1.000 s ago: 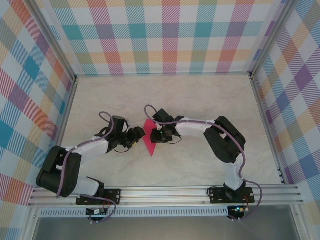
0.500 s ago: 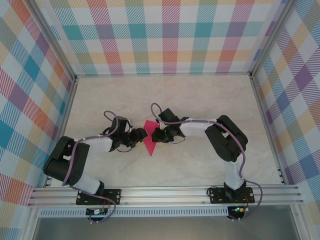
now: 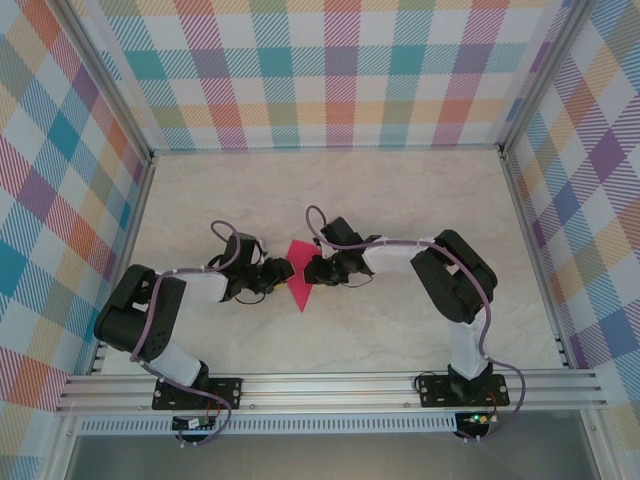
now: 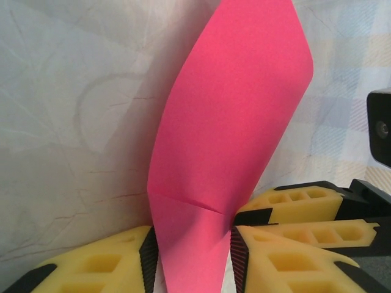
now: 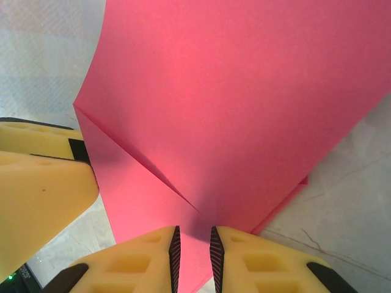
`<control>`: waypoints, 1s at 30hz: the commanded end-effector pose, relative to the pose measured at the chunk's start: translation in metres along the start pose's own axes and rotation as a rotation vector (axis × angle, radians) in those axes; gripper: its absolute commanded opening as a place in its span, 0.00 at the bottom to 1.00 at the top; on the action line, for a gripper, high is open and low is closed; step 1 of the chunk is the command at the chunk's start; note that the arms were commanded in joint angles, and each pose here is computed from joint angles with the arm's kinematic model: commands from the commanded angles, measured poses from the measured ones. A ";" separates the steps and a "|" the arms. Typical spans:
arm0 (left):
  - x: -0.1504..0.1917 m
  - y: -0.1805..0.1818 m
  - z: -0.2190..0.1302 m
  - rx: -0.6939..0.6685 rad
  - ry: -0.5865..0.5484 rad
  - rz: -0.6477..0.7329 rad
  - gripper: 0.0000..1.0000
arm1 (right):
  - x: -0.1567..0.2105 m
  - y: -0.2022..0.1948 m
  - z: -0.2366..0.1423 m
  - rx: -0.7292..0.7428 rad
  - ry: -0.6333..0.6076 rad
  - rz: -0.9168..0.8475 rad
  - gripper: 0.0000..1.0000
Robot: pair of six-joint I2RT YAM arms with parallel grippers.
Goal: Fold a paper plane with a square sheet of paper (pick it up from the middle)
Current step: Fold the wing for the fifth time at the center of the table.
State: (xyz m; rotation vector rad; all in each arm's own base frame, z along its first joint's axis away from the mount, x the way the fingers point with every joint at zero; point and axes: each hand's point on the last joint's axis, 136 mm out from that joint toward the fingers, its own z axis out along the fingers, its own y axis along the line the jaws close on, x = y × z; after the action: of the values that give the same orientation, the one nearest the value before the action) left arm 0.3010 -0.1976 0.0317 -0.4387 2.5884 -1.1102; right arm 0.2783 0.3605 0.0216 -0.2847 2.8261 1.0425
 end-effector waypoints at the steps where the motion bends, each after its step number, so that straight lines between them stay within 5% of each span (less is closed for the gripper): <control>1: -0.016 -0.015 0.001 0.046 -0.038 0.079 0.35 | 0.005 -0.012 -0.002 0.020 0.004 0.017 0.24; 13: -0.013 -0.006 -0.003 -0.001 -0.054 0.081 0.03 | -0.004 0.008 -0.035 -0.026 -0.096 -0.068 0.35; 22: -0.001 0.003 -0.028 -0.236 -0.148 0.060 0.00 | -0.014 -0.005 -0.076 0.098 -0.285 -0.197 0.63; 30: -0.002 -0.015 -0.047 -0.310 -0.265 0.061 0.00 | -0.015 -0.010 -0.101 0.155 -0.406 -0.311 0.81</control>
State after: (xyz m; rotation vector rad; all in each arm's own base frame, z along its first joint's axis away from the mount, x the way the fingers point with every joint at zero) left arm 0.2850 -0.1889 0.0661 -0.4425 2.5544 -0.6940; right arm 0.2800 0.2932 0.0781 -0.3861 2.4972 0.7706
